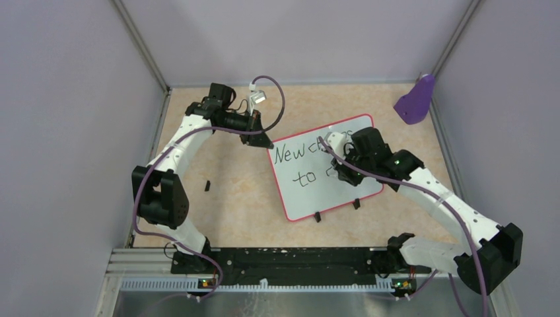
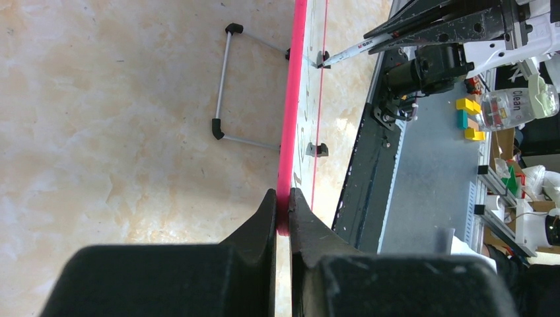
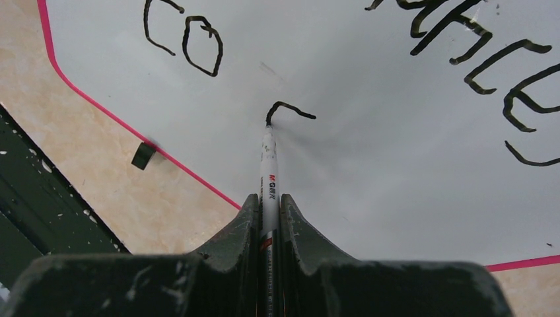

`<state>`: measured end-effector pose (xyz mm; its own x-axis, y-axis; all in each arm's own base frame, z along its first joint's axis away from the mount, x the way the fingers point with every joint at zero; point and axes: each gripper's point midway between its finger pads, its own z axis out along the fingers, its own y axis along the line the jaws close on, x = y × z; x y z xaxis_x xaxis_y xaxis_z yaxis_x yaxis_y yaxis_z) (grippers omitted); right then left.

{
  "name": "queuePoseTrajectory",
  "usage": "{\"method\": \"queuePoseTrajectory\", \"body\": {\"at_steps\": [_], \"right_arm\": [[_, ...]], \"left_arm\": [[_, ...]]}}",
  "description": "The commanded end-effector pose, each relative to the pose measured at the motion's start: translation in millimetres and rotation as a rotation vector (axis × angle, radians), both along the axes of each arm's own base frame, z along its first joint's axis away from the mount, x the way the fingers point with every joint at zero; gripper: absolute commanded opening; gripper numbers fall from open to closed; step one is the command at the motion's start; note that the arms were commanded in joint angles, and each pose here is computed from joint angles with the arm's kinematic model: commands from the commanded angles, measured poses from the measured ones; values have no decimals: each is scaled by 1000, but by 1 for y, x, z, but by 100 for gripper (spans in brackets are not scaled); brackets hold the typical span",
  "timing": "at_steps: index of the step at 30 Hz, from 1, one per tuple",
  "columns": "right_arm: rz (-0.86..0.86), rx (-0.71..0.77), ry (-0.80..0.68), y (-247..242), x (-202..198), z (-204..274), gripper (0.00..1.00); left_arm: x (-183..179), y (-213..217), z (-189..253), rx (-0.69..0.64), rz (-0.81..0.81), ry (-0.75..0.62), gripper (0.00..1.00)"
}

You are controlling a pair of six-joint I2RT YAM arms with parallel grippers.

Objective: Write a sentence on the whiteboard

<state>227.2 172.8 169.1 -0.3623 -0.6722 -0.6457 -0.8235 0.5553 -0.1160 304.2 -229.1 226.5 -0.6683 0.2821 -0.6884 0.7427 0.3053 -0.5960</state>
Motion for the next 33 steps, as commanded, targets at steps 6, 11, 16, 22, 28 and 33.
{"method": "queuePoseTrajectory", "body": {"at_steps": [6, 11, 16, 22, 28, 33], "right_arm": [[-70, -19, -103, -14, 18, 20, 0], [-99, 8, -138, -14, 28, 34, 0], [-114, 31, -161, -12, 34, 43, 0], [-113, 37, -162, -10, 36, 46, 0], [-92, 13, -117, -12, 27, 30, 0], [-71, -19, -61, -18, 13, 10, 0]], "left_arm": [[-7, -5, -10, 22, -24, 29, 0], [-7, -5, -9, 21, -24, 27, 0], [-8, -5, -10, 22, -24, 28, 0], [-7, -5, -10, 22, -23, 28, 0], [-8, -5, -11, 24, -24, 29, 0], [-8, -5, -12, 25, -24, 30, 0]]}}
